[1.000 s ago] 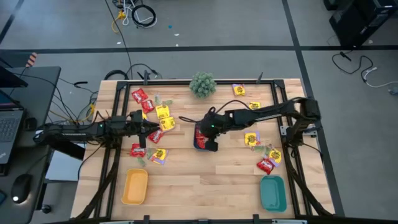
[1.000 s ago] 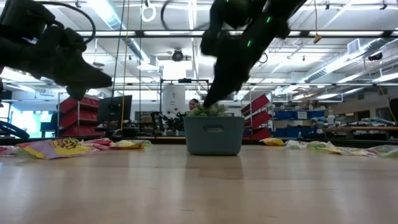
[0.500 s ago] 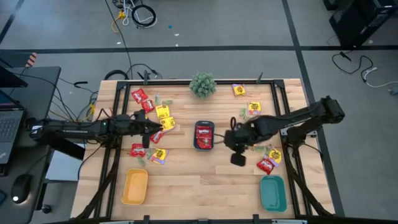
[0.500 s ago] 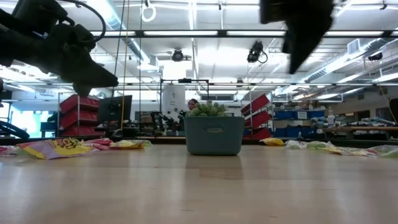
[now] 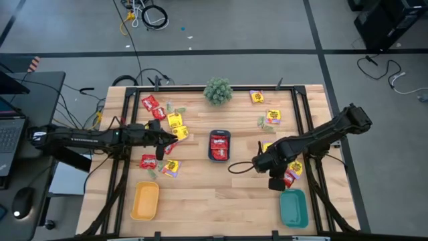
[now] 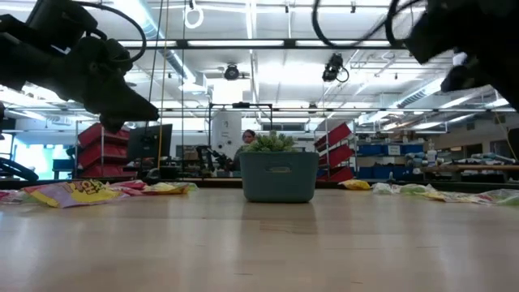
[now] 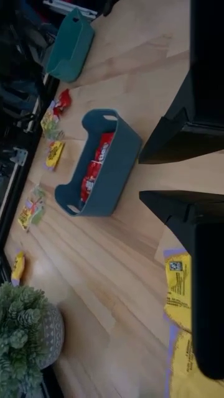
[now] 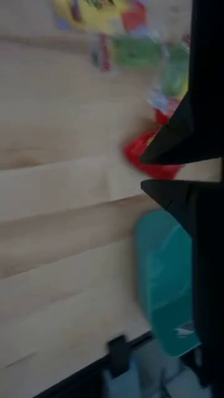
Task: Sort candy
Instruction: Put the red candy pack into the blue bin
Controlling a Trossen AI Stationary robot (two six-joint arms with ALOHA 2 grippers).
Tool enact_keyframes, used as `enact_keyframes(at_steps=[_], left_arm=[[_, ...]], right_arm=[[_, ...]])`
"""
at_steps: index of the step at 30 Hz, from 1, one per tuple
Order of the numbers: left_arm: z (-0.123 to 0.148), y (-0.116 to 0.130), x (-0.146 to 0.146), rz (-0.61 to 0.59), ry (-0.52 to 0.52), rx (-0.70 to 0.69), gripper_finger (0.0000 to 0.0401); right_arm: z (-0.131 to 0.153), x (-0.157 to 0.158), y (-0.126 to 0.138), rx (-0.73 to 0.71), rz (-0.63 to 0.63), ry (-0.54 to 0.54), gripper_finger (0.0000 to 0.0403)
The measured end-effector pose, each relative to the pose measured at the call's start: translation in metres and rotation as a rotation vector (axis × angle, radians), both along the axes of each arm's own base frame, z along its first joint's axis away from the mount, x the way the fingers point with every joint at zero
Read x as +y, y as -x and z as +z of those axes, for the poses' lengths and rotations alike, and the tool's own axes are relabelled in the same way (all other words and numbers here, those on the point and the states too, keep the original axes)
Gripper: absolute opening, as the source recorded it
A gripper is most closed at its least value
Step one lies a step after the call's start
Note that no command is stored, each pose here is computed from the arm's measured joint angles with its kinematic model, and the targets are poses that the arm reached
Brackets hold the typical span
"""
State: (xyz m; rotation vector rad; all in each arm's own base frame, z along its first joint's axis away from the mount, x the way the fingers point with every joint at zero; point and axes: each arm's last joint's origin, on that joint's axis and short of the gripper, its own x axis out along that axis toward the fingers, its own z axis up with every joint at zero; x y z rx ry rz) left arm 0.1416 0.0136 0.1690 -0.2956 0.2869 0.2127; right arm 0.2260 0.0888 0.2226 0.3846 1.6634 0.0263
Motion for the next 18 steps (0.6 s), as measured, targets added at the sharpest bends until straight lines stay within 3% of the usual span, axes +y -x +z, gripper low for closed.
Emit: enact_keyframes(at_steps=[6, 11, 18], left_arm=[[-0.001, -0.002, 0.000, 0.007, 0.022, 0.005, 0.0080], [-0.003, -0.003, 0.000, 0.008, 0.025, 0.014, 0.0080], [-0.003, -0.003, 0.000, 0.008, 0.026, 0.013, 0.0080]], right_arm=[[-0.027, -0.005, 0.016, 0.113, 0.020, -0.012, 0.0111], [-0.043, -0.010, 0.022, 0.127, 0.024, -0.018, 0.0168], [-0.057, -0.016, 0.023, 0.076, 0.056, -0.023, 0.0192]])
